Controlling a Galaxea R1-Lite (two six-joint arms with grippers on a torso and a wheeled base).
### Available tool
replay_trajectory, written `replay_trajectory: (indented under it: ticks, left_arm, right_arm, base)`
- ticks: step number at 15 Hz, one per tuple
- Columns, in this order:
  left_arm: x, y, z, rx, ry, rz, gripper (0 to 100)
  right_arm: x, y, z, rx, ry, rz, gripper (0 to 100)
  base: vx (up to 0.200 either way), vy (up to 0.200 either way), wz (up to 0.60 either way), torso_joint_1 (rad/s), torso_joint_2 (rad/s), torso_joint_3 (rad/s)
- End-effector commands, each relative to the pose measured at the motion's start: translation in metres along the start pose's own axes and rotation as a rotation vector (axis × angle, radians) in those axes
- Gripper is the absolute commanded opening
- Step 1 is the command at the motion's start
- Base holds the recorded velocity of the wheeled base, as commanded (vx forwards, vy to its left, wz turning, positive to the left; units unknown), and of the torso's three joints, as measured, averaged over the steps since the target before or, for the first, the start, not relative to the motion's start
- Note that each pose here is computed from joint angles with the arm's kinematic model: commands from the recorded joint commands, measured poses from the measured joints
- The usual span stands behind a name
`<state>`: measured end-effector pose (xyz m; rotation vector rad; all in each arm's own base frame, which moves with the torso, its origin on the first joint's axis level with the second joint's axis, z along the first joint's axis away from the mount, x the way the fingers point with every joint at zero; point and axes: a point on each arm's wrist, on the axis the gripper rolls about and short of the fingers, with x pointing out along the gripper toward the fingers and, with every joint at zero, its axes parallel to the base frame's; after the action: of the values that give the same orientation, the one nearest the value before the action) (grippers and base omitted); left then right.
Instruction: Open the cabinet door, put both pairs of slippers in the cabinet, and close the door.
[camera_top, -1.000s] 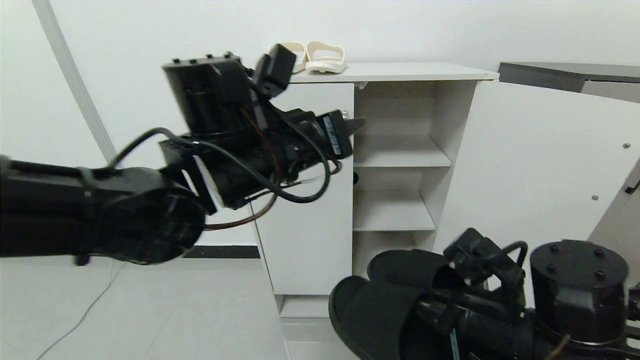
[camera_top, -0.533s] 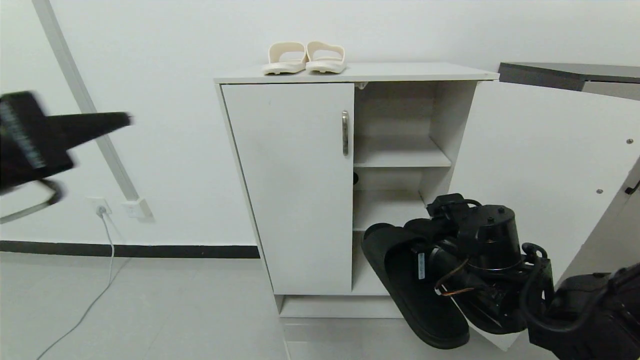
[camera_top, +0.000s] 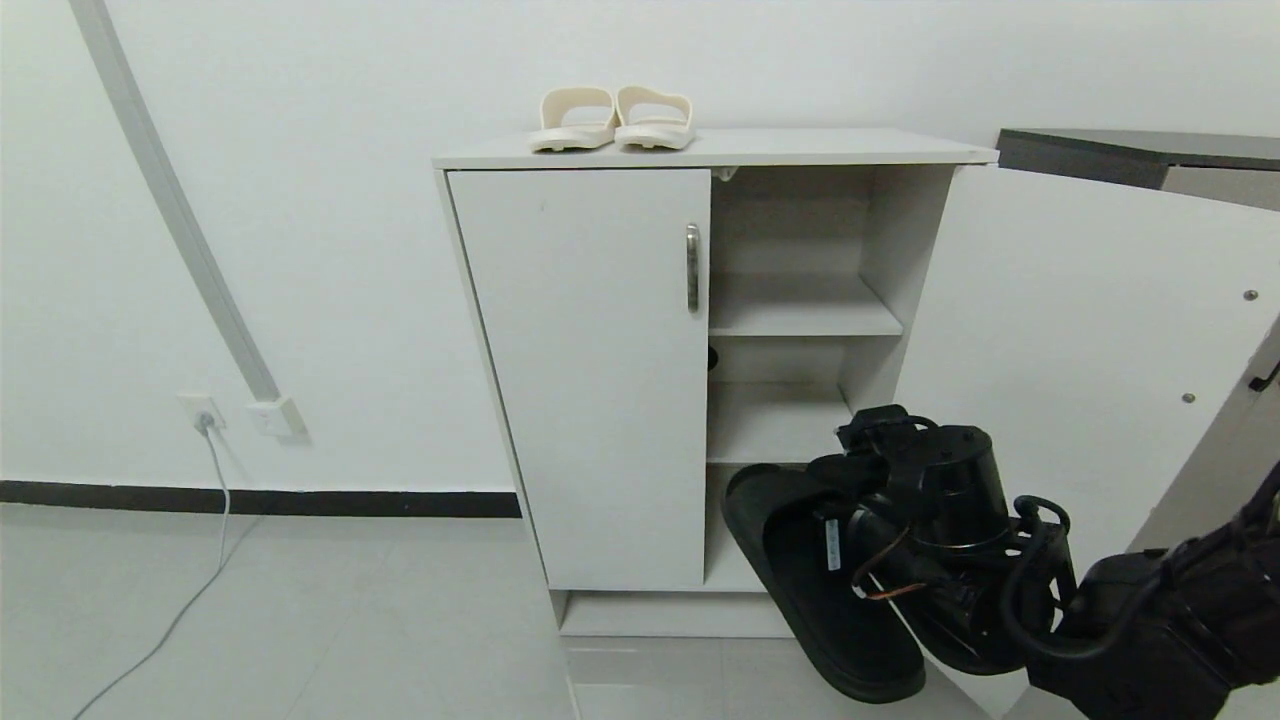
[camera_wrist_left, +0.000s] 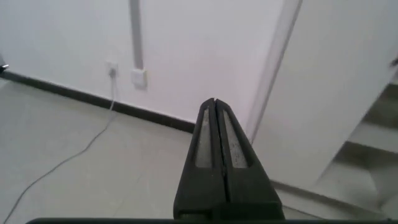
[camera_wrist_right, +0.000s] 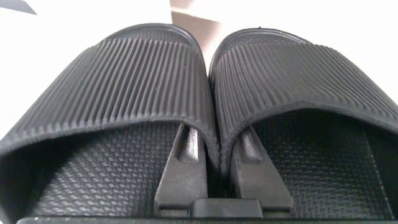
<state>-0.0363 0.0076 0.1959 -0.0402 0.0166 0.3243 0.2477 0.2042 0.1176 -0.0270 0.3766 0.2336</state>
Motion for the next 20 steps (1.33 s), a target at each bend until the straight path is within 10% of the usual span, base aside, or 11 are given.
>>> replay_trajectory:
  ticks: [1,8,13,20]
  left_arm:
    - [-0.012,0.005,-0.043,0.003,-0.033,-0.003,0]
    - [0.012,-0.004,-0.116,0.012,-0.019,-0.210,0]
    - [0.013,-0.007,-0.120,0.067,-0.023,-0.298,0]
    - [0.013,-0.007,-0.120,0.047,-0.020,-0.303,0]
  right_arm:
    - [0.000,0.002,-0.001,-0.004,0.001,0.007,0]
    - [-0.004,0.008,-0.005,-0.015,0.011,0.026,0]
    - [0.000,0.009,-0.010,-0.023,0.026,0.023,0]
    - [0.030,0.030,-0.008,0.030,-0.057,-0.052,0]
  base:
    - [0.000,0.000,0.00,0.000,0.00,0.000]
    - [0.000,0.000,0.00,0.000,0.00,0.000]
    - [0.000,0.000,0.00,0.000,0.00,0.000]
    - [0.000,0.000,0.00,0.000,0.00,0.000]
